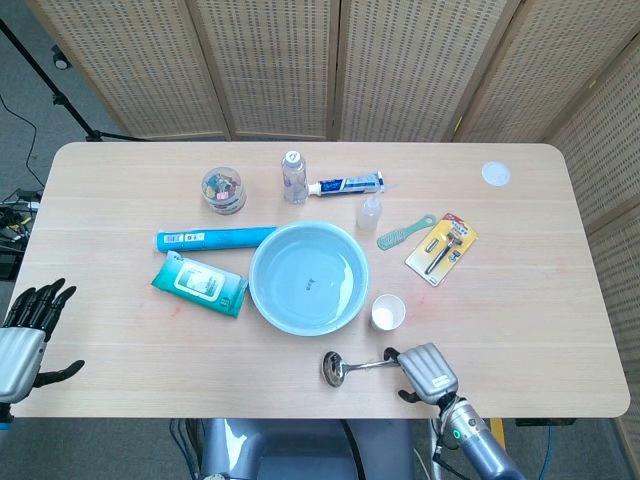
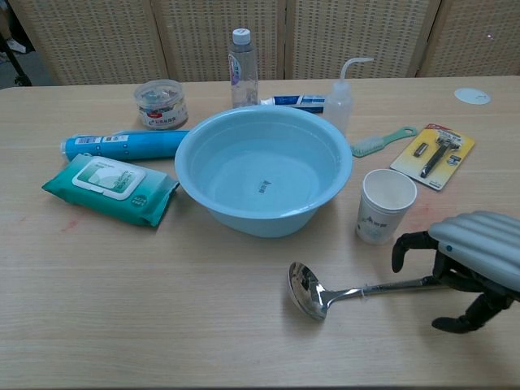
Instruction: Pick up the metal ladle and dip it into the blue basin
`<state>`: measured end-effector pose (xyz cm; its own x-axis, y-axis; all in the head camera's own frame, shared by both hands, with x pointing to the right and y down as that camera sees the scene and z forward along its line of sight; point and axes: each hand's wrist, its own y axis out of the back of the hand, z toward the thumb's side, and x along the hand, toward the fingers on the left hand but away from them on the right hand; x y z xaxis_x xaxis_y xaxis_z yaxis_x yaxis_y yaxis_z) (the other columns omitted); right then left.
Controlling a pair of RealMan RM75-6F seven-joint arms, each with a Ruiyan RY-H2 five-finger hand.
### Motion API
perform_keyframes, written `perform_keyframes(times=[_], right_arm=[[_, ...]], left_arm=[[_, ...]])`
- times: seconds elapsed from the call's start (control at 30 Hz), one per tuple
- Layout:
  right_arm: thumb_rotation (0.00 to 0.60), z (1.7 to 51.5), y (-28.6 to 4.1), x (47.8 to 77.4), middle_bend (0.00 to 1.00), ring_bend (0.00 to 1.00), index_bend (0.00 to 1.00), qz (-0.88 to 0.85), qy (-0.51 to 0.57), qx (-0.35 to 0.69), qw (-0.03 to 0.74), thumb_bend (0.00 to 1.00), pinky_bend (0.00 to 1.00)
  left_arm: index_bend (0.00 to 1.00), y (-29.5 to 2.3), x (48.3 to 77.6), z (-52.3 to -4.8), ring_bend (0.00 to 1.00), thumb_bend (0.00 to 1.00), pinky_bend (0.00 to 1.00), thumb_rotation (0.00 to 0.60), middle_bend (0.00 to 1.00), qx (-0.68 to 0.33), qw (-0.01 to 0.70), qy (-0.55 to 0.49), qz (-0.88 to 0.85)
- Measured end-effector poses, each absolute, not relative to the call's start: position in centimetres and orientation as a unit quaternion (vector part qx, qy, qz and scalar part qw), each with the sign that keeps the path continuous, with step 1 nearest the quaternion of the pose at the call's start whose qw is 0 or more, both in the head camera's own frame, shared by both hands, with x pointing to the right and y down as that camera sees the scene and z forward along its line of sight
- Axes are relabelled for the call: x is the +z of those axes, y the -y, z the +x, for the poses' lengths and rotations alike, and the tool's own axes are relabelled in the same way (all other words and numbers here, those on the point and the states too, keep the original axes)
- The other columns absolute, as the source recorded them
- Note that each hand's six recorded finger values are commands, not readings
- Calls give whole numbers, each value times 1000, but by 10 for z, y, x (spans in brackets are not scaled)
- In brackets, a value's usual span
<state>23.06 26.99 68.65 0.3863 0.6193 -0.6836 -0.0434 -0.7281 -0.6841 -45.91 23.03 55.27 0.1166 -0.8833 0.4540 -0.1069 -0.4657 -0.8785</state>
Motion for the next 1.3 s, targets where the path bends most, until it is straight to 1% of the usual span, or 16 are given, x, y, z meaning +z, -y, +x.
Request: perform_keyframes(times=[0.2,0.57,0.73,1.03,1.17,1.23,1.3], right_arm=[[600,225,-264,693,937,892,374,-757,193,535,321,311,1000],[600,231,-262,706,937,892,384,-734,182,566,328,316,1000],[600,238,-258,709,937,892,384,-719,180,577,342,325,1000],[600,246,-262,715,937,892,398,-720,164,591,326,337,1000],[600,245,-263,718,938,892,444,-720,157,594,322,357,1000],[600,245,-263,720,938,892,494,-719,153,597,321,384,1000],[600,246,-263,722,938,892,567,-718,150,600,320,421,1000]], left_arm=[[0,-230,552,-460,0,0,0,600,0,-547,353,-377,-658],[0,-230,551,-460,0,0,0,600,0,-545,353,-378,-660],[0,-230,551,-461,0,0,0,600,0,-546,352,-380,-659],[0,-230,552,-459,0,0,0,600,0,-547,352,-377,-659],[0,-230,552,-460,0,0,0,600,0,-548,352,-378,-659],[0,-230,552,-460,0,0,0,600,0,-548,352,-378,-658],[0,-230,552,-460,0,0,0,600,0,-548,351,-379,-658]])
